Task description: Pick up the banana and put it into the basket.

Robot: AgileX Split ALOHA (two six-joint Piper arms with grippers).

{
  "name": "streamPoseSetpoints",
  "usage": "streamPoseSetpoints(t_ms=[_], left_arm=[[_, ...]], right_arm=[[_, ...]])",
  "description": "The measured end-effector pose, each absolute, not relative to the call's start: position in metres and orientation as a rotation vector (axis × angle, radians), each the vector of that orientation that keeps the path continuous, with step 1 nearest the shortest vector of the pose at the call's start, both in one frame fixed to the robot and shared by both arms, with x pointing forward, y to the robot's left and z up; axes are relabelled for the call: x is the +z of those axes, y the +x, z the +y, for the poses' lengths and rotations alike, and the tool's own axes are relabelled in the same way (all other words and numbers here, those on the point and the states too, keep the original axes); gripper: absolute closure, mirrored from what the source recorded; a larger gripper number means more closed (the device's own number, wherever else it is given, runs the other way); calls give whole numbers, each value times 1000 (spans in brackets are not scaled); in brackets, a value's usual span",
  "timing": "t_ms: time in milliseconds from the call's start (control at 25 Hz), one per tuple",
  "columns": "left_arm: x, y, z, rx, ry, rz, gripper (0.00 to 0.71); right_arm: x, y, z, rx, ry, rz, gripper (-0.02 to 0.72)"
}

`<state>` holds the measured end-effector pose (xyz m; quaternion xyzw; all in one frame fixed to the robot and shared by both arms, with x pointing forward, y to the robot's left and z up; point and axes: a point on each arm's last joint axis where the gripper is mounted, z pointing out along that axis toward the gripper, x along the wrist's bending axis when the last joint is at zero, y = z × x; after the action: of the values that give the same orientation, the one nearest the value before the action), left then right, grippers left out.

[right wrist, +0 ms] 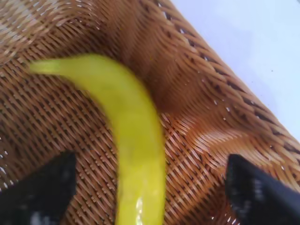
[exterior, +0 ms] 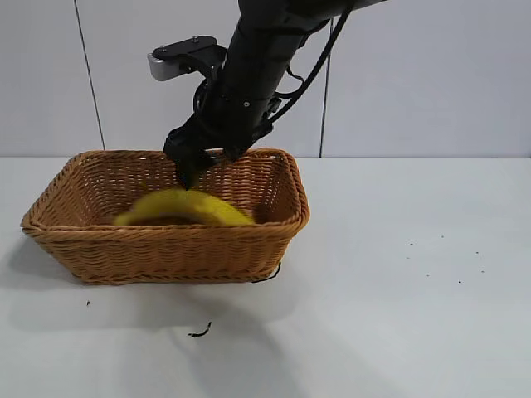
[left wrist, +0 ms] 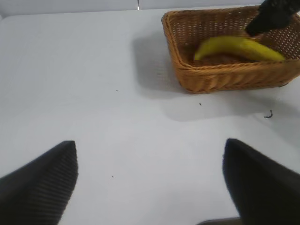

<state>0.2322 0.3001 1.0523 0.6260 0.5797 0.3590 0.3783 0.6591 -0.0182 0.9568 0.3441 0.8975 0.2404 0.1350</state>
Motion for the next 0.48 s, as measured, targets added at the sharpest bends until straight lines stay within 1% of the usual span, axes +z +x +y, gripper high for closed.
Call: streamPoseSetpoints(t_ms=[80, 280, 400, 480], left_arm=[[1052, 232, 300, 917, 1600, 1482, 75], [1052, 232, 300, 917, 1600, 1482, 75], [1052, 232, 300, 917, 1600, 1482, 75], [1052, 232, 300, 917, 1600, 1482, 75]], right_arm=[[965, 658, -19, 708, 1029, 2583, 24], [1008, 655, -35, 771, 1144, 2495, 14], [1027, 662, -63, 762, 1259, 2439, 14], [1029, 671, -91, 718, 1378, 2401, 14]])
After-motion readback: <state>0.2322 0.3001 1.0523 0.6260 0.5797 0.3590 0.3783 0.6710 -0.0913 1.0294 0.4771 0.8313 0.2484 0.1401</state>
